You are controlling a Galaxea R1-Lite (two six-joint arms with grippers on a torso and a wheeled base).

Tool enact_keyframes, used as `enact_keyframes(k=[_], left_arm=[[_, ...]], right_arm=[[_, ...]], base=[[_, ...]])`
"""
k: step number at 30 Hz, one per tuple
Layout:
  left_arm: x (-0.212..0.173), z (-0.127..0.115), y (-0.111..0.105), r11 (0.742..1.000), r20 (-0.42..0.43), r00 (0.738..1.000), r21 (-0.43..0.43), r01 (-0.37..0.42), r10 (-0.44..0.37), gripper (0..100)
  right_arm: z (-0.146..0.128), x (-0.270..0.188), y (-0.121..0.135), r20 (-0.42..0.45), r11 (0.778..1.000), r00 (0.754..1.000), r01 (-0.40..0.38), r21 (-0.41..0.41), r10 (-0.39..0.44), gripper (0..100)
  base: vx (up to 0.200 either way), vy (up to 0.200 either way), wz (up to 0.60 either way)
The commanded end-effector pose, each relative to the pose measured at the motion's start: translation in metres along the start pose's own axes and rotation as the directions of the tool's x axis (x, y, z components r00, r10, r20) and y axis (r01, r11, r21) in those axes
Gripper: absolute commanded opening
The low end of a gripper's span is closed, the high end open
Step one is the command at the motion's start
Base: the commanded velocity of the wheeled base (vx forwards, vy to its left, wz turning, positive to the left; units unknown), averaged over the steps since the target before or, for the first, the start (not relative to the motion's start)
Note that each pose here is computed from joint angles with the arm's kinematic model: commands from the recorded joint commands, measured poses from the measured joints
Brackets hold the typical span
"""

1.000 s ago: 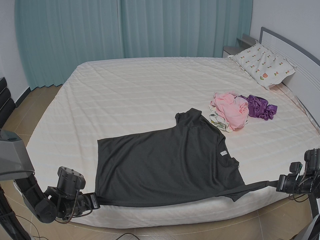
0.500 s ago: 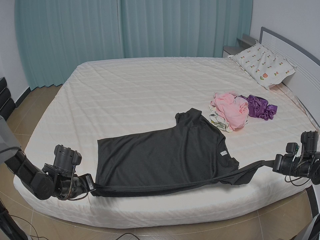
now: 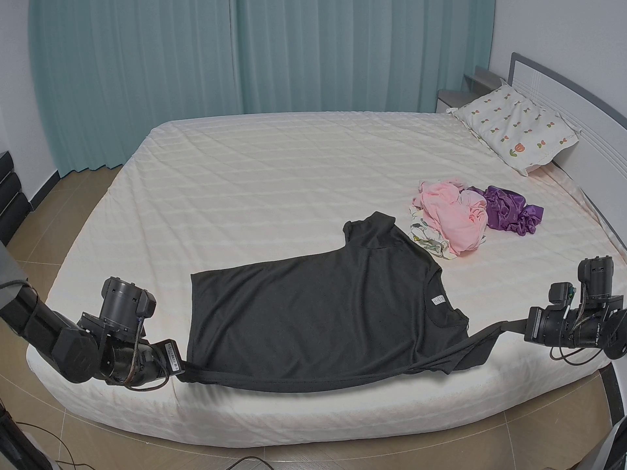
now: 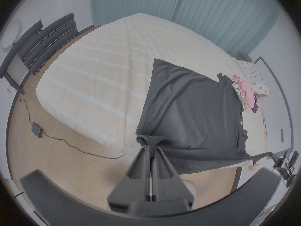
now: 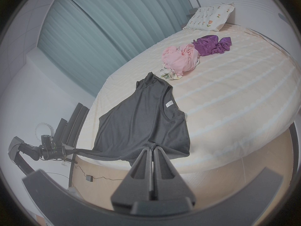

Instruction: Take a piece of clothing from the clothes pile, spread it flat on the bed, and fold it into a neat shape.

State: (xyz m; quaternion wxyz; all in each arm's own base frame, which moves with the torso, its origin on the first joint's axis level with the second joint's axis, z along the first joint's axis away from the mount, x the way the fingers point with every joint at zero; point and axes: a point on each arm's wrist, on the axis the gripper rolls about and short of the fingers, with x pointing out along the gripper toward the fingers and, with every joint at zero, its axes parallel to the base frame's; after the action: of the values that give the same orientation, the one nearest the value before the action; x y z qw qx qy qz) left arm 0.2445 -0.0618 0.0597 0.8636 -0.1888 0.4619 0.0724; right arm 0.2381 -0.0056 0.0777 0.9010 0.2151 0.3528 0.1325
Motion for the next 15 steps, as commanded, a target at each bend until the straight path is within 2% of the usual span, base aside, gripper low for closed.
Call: enact_keyframes(k=[1,8,15], left_arm=[[0.015,0.010,-0.005,1.000,0.003,1.000,-0.013,-0.008,0.008,0],[0.029,0.023,-0.010,0.999,0.013,1.000,-0.053,-0.009,0.009,0],[0.043,0.028,-0.011,0.998,0.004,1.000,-0.060,-0.025,0.025,0]], right_arm=[[0.005,0.009,-0.004,-0.001,1.000,1.000,0.003,0.004,-0.003,0],[0.030,0.018,-0.007,0.054,1.000,0.999,0.000,-0.002,0.000,0],[0.042,0.029,-0.010,0.070,1.000,0.998,-0.001,-0.007,0.002,0]], base=[[0.000,0.000,0.00],[0.000,0.000,0.00],[0.000,0.000,0.00]])
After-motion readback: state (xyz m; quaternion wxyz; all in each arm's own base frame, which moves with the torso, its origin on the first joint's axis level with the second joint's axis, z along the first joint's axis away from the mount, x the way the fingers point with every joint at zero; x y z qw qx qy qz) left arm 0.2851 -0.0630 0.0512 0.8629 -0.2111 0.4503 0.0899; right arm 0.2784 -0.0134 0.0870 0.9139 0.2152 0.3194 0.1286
